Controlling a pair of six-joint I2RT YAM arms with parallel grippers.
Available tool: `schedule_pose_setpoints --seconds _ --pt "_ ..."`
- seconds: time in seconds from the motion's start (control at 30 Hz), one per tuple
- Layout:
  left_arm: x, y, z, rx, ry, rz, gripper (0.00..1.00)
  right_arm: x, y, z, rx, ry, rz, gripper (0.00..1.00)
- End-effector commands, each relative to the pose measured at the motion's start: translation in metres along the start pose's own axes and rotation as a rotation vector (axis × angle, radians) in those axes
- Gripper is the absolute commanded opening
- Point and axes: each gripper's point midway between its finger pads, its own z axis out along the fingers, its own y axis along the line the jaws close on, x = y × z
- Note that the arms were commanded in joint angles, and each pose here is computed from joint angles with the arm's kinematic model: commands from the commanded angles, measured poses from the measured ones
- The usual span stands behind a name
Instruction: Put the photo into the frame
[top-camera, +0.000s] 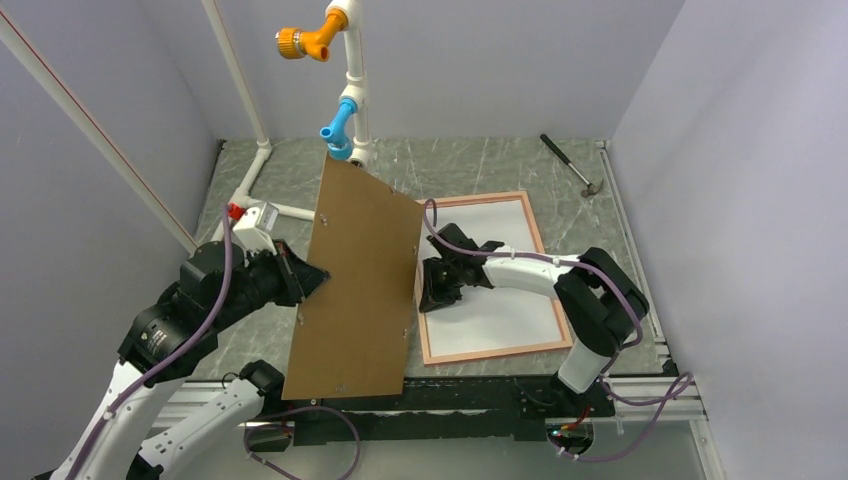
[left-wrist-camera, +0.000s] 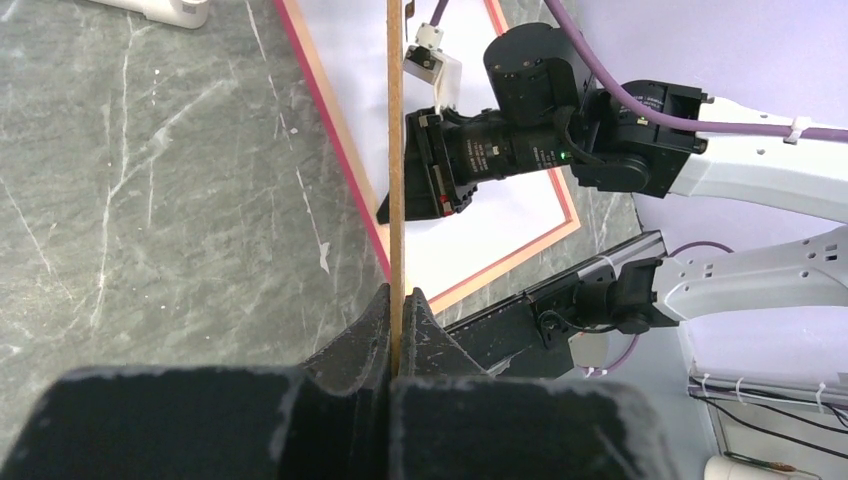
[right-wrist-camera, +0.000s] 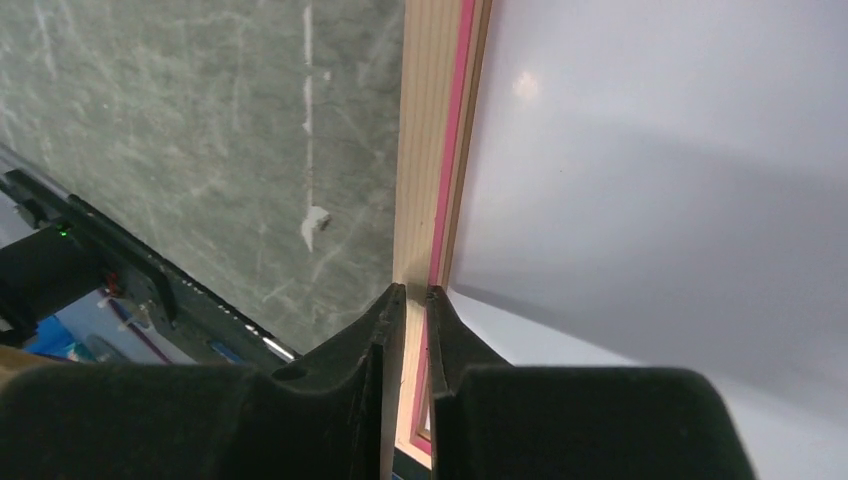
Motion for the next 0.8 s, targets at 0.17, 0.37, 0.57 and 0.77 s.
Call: schedule_pose_setpoints --seconds 0.17,0.37,0.57,0.77 --pt "-0.018 -0.017 -0.011 0.079 -0.089 -0.031 0.0 -0.011 0.045 0.006 -0.165 -0.04 0.058 0.15" --pt "-0.016 -0.012 -0.018 0.059 -0.101 -0.039 0.0 -0.017 0.073 0.0 -0.305 -0.053 0.056 0.19" --pt "-0.013 -0.008 -0.021 0.05 -0.097 -0.042 0.0 -0.019 0.07 -0.007 -0.278 -0.057 0.03 0.25" --pt "-0.009 -0.006 -0.022 0.058 -0.099 -0.045 0.0 -0.032 0.025 -0.027 -0.13 -0.112 0.021 0.44"
